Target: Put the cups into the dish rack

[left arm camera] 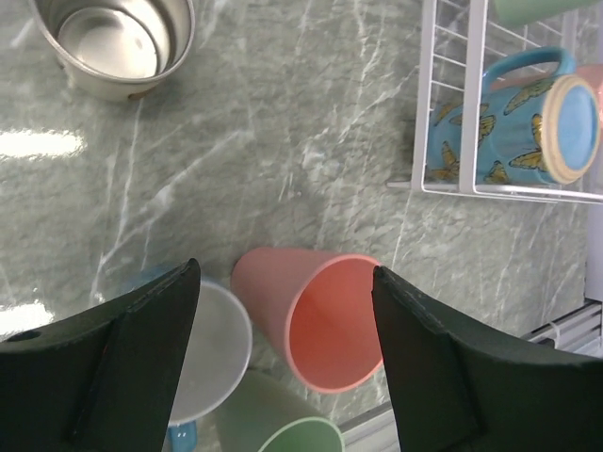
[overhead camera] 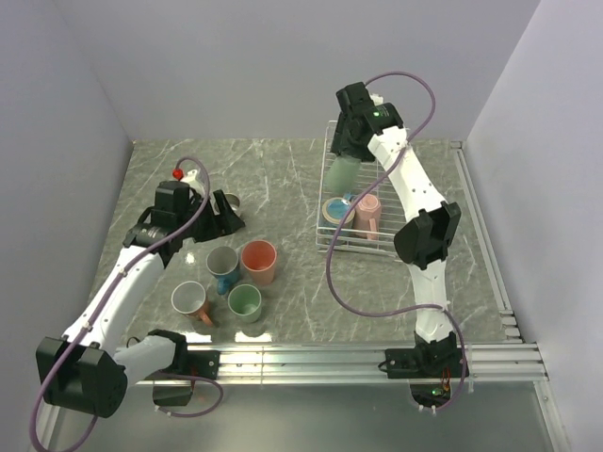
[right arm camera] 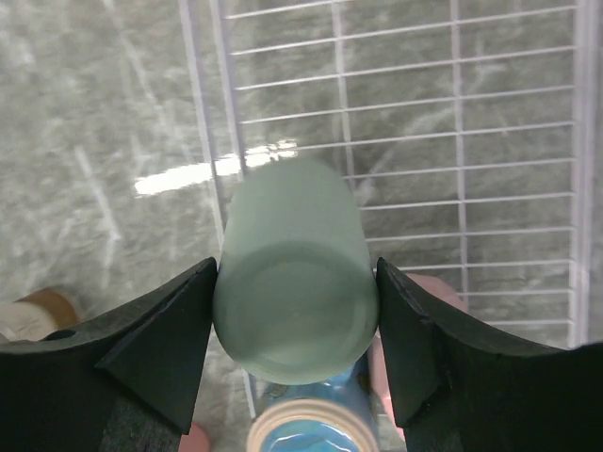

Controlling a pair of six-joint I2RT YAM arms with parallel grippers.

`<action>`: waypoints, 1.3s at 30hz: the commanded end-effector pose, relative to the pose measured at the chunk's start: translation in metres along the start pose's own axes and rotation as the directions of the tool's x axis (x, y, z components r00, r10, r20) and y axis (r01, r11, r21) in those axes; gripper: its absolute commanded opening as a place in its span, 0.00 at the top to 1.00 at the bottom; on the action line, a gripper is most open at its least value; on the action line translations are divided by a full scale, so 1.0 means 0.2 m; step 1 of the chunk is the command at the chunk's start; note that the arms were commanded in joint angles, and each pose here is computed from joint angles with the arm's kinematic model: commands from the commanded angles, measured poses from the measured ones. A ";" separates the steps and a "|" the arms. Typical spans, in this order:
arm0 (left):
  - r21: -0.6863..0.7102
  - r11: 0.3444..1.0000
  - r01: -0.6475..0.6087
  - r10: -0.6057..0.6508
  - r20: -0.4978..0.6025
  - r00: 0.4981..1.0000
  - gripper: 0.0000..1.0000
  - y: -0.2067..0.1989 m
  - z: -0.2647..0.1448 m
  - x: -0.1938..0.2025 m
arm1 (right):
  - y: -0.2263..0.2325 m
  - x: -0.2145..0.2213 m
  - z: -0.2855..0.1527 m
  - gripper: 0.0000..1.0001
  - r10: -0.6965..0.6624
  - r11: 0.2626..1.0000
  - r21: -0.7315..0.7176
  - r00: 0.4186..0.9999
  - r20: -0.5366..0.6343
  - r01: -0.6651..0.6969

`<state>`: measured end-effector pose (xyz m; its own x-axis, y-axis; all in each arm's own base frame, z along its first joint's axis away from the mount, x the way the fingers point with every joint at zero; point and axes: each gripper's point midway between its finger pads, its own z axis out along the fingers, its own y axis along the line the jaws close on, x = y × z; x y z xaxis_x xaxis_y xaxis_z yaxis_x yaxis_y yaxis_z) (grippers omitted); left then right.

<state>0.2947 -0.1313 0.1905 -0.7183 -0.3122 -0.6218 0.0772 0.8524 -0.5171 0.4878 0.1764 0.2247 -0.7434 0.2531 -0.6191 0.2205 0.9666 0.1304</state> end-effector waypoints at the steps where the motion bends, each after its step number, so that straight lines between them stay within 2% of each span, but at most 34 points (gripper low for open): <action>1: -0.010 1.000 0.005 -0.004 0.073 0.997 0.21 -0.01 -0.07 -0.07 | -0.09 0.01 -0.02 1.00 -0.050 0.993 0.112 0.998 0.027 0.047; 3: -0.047 0.999 0.016 -0.013 0.063 0.998 0.21 0.01 -0.09 -0.06 | -0.12 0.00 -0.06 1.00 -0.060 0.992 0.115 0.997 0.040 0.055; 7: -0.021 0.998 0.058 -0.056 0.051 0.997 0.22 -0.03 -0.10 -0.06 | -0.13 0.01 -0.08 1.00 -0.065 0.991 0.117 0.997 0.049 0.059; 11: 0.008 0.995 0.096 -0.096 0.058 0.994 0.23 -0.07 -0.11 -0.09 | -0.06 0.07 -0.03 1.00 -0.063 0.997 0.036 0.998 0.013 0.063; 16: 0.023 0.998 0.060 -0.062 0.070 0.996 0.23 -0.12 -0.12 -0.16 | 0.04 0.10 0.06 1.00 -0.048 0.998 -0.027 0.999 0.022 0.049; 19: -0.019 0.999 0.036 -0.036 -0.004 0.999 0.24 -0.10 -0.08 -0.14 | 0.07 0.11 0.11 1.00 -0.042 0.998 -0.045 0.999 0.019 0.043; 27: -0.018 1.000 0.001 -0.001 0.000 1.000 0.25 -0.09 -0.07 -0.16 | 0.15 0.18 0.18 1.00 -0.028 0.990 -0.137 1.000 -0.006 0.027; 32: -0.075 0.997 -0.020 0.016 -0.055 0.998 0.26 -0.03 -0.02 -0.13 | 0.22 0.21 0.21 1.00 -0.052 0.984 -0.174 0.998 -0.021 0.047; 34: -0.143 0.989 -0.037 0.030 -0.047 0.998 0.26 0.03 -0.02 -0.15 | 0.24 0.22 0.22 0.88 -0.064 0.982 -0.181 0.998 -0.021 0.059; 36: -0.192 0.980 -0.044 0.037 -0.043 0.998 0.26 0.08 0.00 -0.16 | 0.27 0.25 0.23 0.67 -0.071 0.979 -0.191 0.997 -0.026 0.065; 39: -0.231 0.972 -0.045 0.035 -0.048 0.998 0.27 0.11 0.02 -0.18 | 0.29 0.30 0.24 0.61 -0.073 0.976 -0.210 0.996 -0.046 0.062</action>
<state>0.3136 -0.1133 0.1832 -0.7820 -0.2796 -0.5570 -0.0472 0.9177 -0.3944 0.4942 0.1908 0.1745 -0.7475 0.1590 -0.6450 0.1230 0.9873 0.1009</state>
